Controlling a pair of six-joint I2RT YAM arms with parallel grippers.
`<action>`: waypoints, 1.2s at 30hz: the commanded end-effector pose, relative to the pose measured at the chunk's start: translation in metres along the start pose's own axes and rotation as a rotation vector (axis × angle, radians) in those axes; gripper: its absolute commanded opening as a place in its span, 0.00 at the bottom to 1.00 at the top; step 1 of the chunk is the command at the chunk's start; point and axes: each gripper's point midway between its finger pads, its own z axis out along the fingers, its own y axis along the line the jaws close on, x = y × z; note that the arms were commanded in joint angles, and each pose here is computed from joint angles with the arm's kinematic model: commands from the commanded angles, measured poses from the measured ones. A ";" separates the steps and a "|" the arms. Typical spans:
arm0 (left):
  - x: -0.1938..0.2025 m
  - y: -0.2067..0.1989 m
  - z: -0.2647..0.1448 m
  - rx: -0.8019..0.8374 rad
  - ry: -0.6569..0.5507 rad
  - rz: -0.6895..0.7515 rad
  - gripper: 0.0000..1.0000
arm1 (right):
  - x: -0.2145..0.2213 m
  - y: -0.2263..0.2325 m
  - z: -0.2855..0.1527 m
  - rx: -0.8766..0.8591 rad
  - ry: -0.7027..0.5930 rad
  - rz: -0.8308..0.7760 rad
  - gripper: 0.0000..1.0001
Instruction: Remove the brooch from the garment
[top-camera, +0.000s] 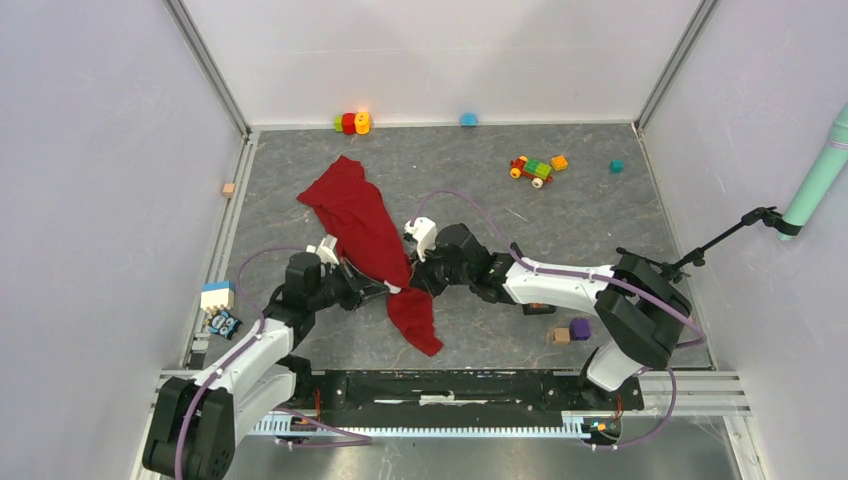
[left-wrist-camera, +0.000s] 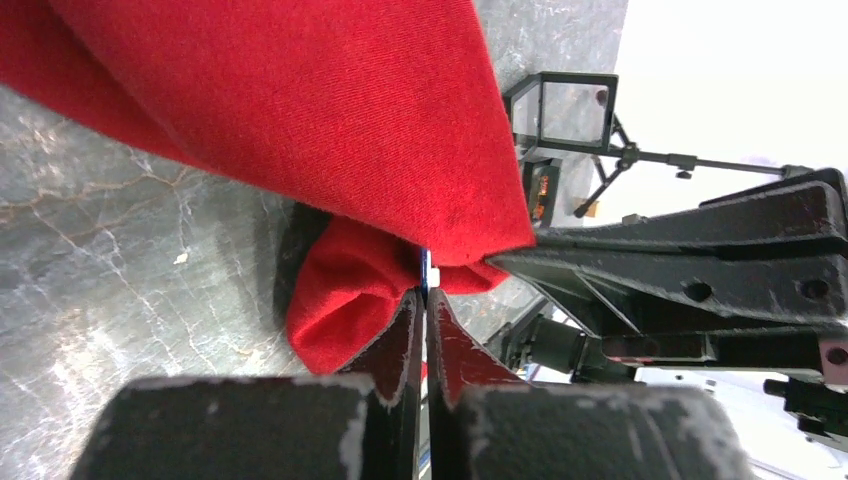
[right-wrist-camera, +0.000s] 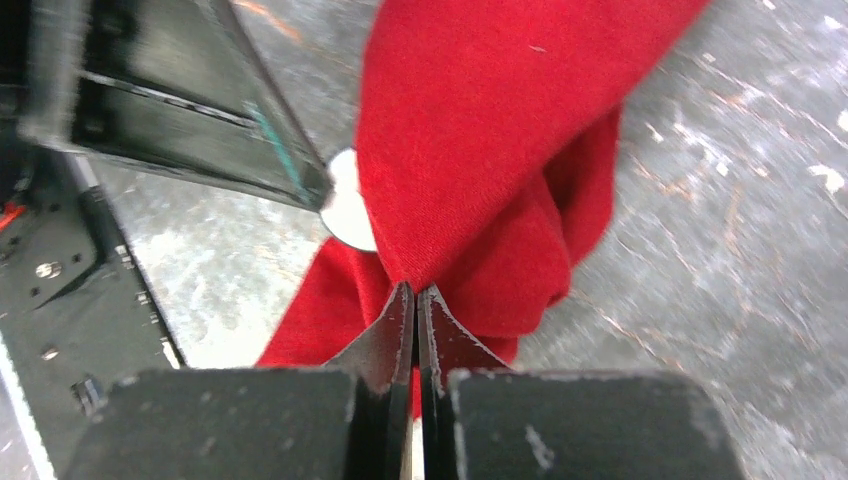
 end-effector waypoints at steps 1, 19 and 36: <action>-0.016 -0.012 -0.008 -0.060 -0.018 0.152 0.02 | 0.014 -0.037 -0.011 0.225 0.034 0.075 0.00; -0.006 -0.030 -0.010 -0.044 0.106 0.167 0.18 | -0.011 -0.011 -0.030 -0.025 -0.187 0.219 0.61; -0.014 -0.029 0.023 0.132 -0.022 0.005 0.41 | 0.002 -0.033 0.011 -0.005 -0.085 0.319 0.65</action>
